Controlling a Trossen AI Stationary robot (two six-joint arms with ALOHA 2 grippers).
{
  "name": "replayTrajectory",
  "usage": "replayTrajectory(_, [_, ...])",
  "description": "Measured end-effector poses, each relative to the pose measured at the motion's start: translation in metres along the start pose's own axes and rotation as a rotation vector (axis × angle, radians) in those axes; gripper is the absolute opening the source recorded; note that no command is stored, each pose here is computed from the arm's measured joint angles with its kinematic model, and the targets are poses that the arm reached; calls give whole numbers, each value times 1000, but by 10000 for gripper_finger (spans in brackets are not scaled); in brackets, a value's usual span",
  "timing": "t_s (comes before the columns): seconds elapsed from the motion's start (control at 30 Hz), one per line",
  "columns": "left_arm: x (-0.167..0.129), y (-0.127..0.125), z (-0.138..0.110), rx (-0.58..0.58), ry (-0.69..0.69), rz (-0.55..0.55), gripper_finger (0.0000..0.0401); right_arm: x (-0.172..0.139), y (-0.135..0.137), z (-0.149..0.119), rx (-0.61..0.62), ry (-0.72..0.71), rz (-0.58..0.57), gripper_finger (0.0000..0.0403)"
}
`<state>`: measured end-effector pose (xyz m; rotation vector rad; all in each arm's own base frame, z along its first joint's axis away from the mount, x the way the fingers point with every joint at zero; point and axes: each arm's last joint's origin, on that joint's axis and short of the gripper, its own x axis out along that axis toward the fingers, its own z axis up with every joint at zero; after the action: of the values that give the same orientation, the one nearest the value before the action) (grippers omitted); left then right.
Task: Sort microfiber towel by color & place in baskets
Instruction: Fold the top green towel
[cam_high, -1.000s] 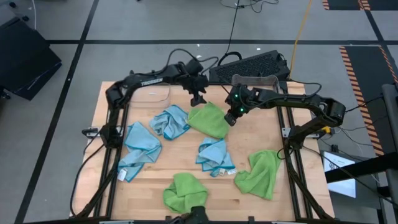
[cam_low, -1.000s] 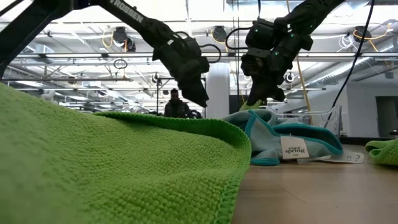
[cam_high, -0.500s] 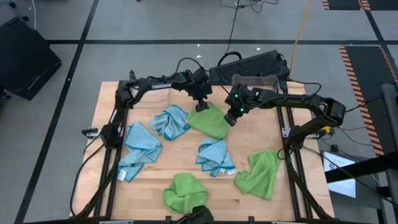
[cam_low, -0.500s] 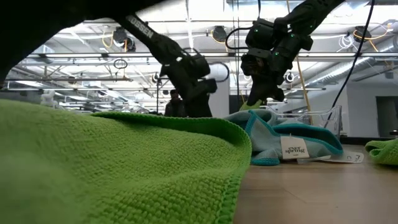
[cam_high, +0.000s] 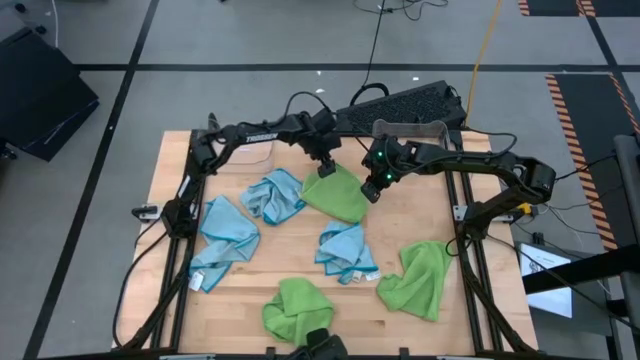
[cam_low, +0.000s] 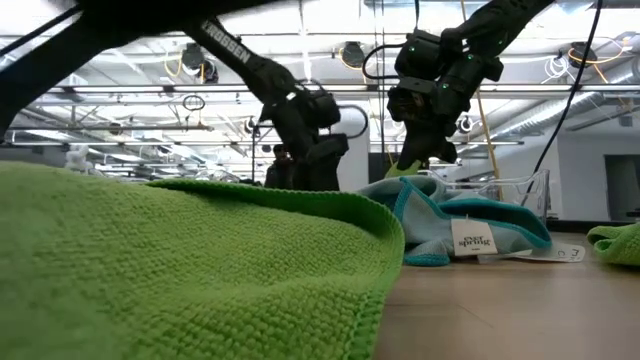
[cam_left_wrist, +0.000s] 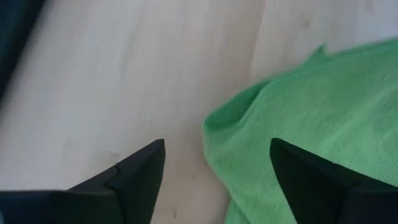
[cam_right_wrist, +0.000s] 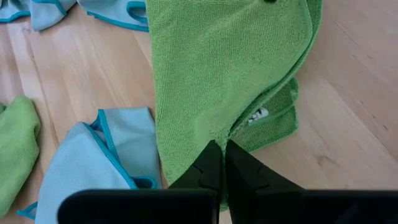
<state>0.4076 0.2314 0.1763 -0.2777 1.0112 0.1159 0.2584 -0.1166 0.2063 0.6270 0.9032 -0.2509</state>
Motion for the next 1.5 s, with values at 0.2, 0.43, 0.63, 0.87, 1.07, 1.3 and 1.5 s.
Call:
replayTrajectory(0.2, [-5,-9,24,106,-69,26,261,0,1,0,-23,6,23,0])
replayTrajectory(0.43, [12,18,22,87,75,-32,270,0,1,-1,-23,17,49,0])
replayTrajectory(0.63, [-6,31,34,93,-17,-160,271,0,1,-1,-28,20,49,0])
replayTrajectory(0.87, [-12,32,36,178,-53,-240,271,0,1,-1,-46,19,49,0])
replayTrajectory(1.07, [-3,23,33,234,-29,-261,271,0,1,-1,-47,19,49,0])
replayTrajectory(1.3, [16,21,24,192,61,-240,267,0,1,-1,-46,19,49,0])
replayTrajectory(1.5, [18,16,26,215,69,-201,226,0,1,-1,-46,19,49,0])
